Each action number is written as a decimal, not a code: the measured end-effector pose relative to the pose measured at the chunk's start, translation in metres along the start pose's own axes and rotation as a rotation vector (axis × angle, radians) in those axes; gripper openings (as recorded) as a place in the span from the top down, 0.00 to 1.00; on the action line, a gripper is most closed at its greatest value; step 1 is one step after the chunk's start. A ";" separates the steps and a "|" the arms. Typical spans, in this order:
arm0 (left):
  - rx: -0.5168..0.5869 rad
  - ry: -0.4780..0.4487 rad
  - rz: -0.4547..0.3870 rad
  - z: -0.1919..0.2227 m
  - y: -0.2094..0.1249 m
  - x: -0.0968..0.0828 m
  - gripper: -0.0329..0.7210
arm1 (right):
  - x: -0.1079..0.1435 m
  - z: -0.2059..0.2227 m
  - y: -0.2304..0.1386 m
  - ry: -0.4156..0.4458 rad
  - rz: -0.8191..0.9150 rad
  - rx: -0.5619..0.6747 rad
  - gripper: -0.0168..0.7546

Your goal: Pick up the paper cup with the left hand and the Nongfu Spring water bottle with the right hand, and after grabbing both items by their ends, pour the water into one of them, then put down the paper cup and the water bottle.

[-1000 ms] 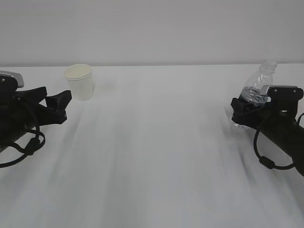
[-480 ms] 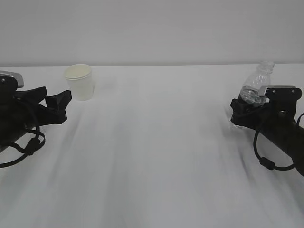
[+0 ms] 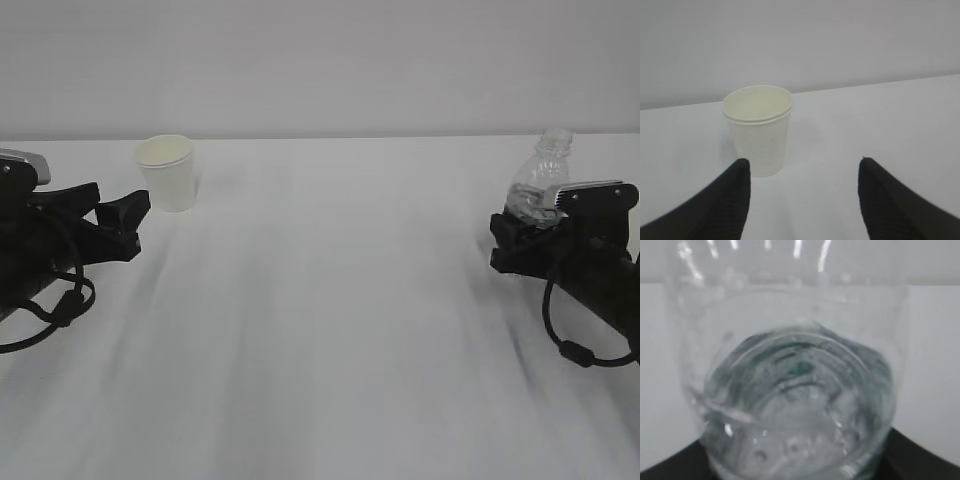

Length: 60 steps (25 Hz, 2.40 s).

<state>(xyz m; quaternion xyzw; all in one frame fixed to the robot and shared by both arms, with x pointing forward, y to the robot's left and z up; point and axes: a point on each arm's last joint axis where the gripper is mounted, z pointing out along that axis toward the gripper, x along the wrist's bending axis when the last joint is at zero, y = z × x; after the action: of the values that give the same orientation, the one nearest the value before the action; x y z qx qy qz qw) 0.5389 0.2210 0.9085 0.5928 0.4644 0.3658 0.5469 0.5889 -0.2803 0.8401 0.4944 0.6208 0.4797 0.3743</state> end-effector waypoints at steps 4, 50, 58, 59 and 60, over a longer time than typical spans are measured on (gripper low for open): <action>0.000 0.000 0.000 0.000 0.000 0.000 0.32 | 0.002 -0.010 0.008 -0.001 -0.026 -0.009 0.47; 0.031 0.079 -0.037 0.081 -0.058 0.017 0.08 | 0.016 -0.065 0.025 0.014 -0.047 0.005 0.49; -0.012 0.085 -0.036 0.103 -0.060 0.022 0.08 | 0.016 -0.065 0.026 0.016 -0.048 0.005 0.49; -0.015 0.087 -0.037 0.105 -0.060 0.023 0.08 | 0.016 -0.065 0.026 0.016 -0.048 0.005 0.49; -0.019 0.089 -0.037 0.107 -0.061 0.025 0.08 | 0.016 -0.065 0.026 0.016 -0.048 0.005 0.49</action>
<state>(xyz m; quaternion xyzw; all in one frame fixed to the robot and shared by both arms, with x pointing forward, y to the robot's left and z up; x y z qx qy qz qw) 0.6377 0.2098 0.8324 0.5621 0.4956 0.3861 0.5379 0.5307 -0.2785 0.8819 0.4762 0.6367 0.4730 0.3796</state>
